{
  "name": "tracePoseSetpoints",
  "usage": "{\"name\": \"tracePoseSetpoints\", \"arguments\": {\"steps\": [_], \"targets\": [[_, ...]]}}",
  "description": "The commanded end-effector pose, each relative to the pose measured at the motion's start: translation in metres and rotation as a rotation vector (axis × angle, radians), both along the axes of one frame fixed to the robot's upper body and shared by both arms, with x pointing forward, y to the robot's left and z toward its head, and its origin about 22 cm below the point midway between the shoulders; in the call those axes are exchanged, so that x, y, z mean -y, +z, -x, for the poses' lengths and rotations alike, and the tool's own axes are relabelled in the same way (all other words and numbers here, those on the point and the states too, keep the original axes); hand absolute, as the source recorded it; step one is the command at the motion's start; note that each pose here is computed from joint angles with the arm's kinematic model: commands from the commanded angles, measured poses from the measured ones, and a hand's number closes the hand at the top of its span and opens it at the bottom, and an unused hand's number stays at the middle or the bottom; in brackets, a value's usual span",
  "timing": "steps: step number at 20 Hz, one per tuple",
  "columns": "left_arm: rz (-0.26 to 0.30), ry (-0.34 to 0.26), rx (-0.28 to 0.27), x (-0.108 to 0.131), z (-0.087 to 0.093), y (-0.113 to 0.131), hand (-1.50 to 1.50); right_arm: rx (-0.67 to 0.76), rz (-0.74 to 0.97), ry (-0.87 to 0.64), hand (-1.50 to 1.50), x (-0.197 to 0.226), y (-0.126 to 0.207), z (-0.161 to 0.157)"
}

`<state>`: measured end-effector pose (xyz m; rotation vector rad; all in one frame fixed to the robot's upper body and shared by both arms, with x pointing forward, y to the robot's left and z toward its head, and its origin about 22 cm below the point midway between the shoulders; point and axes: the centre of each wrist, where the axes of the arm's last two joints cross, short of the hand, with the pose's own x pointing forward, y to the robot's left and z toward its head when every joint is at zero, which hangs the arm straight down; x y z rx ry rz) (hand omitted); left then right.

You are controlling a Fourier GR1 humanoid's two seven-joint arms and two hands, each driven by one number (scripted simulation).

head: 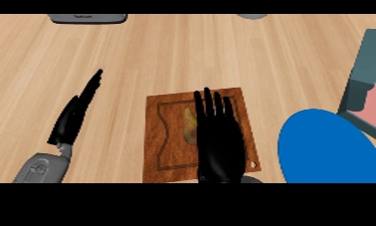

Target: Pick the pear from the cutting board and place it in the cardboard box

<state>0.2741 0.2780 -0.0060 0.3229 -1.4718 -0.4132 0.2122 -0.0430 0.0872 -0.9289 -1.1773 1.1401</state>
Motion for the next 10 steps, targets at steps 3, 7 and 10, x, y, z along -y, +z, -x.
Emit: {"name": "tracePoseSetpoints", "arguments": {"steps": [3, 7, 10], "targets": [[0.007, -0.007, -0.001, 0.010, 0.005, 0.007, 0.00, -0.035, 0.036, -0.029, -1.50, -0.013, -0.017, -0.006], [0.003, -0.005, -0.002, -0.014, 0.004, -0.007, 0.00, -0.066, 0.044, -0.027, -1.50, -0.017, -0.015, -0.017], [-0.004, -0.018, -0.011, 0.002, 0.002, 0.002, 0.00, -0.060, 0.031, -0.044, -1.50, -0.019, -0.024, -0.024]]}}
